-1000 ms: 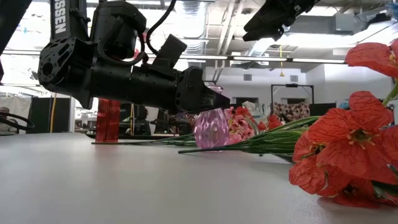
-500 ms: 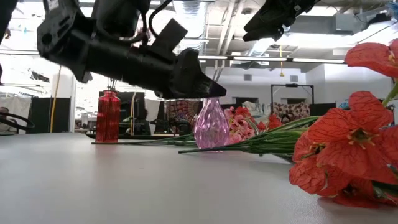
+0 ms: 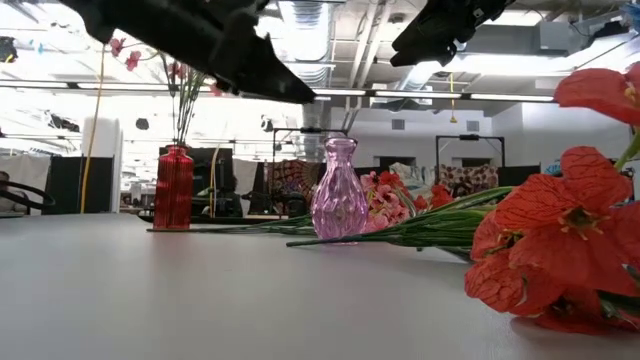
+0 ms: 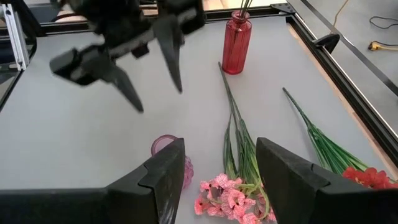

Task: Sort flowers into vase by color
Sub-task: Put the pink flowers into the red vase

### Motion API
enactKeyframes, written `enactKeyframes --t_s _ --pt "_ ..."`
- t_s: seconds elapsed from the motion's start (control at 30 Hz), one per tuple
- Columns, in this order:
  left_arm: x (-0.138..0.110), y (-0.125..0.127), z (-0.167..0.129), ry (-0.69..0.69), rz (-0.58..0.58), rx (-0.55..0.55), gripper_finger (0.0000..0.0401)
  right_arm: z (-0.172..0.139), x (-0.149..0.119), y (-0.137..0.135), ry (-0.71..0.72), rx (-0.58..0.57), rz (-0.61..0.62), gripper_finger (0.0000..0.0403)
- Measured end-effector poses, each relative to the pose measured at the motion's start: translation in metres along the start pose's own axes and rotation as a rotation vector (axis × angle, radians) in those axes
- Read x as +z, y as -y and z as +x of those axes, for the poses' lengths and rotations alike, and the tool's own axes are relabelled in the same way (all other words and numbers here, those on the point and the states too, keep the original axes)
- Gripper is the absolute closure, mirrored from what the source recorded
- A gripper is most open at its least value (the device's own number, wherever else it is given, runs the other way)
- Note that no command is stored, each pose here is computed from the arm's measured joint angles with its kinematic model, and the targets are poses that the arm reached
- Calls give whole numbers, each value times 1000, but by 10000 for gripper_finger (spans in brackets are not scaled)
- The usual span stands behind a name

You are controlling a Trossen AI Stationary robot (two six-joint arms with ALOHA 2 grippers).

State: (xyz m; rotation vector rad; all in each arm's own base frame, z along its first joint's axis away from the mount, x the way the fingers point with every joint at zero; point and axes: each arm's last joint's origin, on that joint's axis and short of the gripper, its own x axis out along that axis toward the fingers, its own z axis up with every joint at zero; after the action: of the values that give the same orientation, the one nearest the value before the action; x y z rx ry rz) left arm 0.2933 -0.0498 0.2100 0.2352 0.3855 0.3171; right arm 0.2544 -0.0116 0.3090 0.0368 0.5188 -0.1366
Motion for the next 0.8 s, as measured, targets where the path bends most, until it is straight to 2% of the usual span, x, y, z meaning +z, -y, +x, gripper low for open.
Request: enactKeyframes --t_s 0.2,0.37,0.47,0.8 --pt "2 -30 -5 -59 -29 35 179 0 0 0 0 0 0 179" --pt "-5 -54 9 -90 -103 -62 179 0 0 0 1 0 0 179" --pt "-14 -65 20 -127 -124 -104 179 0 0 0 1 0 0 179" --pt "-51 -86 52 -268 -126 -133 179 0 0 0 1 0 0 179"
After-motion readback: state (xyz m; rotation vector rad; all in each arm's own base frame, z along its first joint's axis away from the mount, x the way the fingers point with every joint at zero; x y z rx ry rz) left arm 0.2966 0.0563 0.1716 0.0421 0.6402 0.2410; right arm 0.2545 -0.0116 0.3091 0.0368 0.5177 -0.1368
